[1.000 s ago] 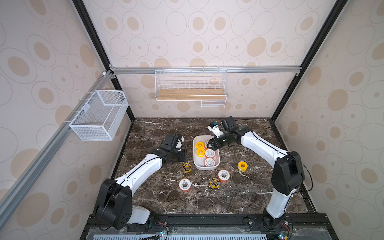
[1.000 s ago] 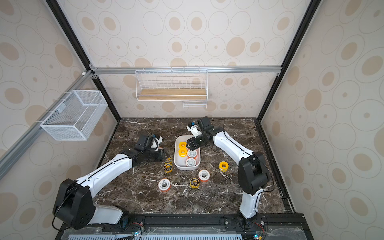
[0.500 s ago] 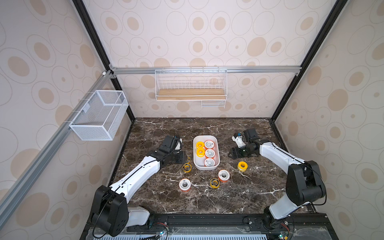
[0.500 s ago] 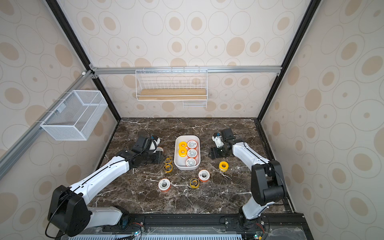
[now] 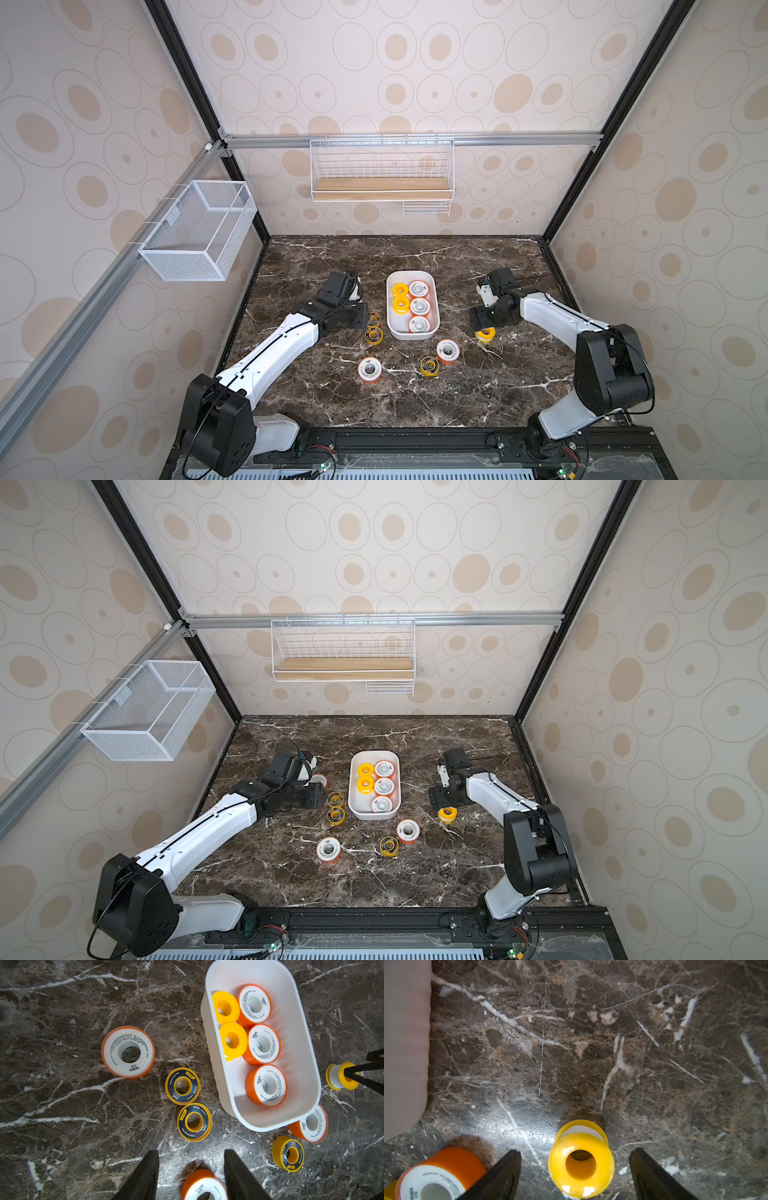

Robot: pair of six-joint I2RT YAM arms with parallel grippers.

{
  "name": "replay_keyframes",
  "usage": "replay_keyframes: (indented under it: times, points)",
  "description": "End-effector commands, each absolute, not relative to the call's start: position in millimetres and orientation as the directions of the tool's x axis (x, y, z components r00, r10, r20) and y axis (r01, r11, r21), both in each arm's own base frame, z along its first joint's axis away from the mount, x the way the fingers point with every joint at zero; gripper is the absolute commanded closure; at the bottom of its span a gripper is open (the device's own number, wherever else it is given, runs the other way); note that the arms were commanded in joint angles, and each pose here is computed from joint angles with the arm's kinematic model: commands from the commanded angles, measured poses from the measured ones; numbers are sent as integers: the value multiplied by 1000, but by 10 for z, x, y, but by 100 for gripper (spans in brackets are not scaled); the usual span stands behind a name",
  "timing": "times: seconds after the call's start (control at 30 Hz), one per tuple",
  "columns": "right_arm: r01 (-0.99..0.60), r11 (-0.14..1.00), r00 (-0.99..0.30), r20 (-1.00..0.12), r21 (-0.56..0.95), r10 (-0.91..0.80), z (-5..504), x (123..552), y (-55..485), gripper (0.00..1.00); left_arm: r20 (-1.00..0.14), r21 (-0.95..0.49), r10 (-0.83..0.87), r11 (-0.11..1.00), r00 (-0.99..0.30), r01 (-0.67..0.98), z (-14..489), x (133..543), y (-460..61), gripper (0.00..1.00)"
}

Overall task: Put the sealing tape into the storage box
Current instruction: Pick up the sealing tape at the center of the board.

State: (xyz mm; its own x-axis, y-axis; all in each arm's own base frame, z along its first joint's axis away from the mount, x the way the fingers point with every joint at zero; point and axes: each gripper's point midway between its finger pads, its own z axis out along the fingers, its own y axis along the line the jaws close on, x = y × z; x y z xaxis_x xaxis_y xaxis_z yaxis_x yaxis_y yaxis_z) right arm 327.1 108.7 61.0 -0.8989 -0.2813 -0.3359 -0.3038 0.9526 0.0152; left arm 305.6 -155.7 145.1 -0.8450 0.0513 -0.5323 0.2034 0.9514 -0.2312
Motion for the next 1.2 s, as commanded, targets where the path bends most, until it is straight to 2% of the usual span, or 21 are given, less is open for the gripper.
replay_keyframes:
  times: [0.0,0.33,0.7,1.17]
  points:
    - [-300,954,-914,-284,-11,-290,527,3153,996,11,-554,-208,67,954,-830,215,1539,3049,-1529,46]
    - [-313,950,-927,-220,8,-304,373,3074,1011,13,-554,-205,67,955,-830,214,1535,3061,-1530,46]
    - [-302,953,-939,-176,7,-296,225,3032,989,22,-553,-201,66,957,-831,210,1523,3063,-1521,46]
    - [-291,957,-937,-201,0,-285,281,3064,983,34,-545,-225,63,949,-836,219,1503,3058,-1573,45]
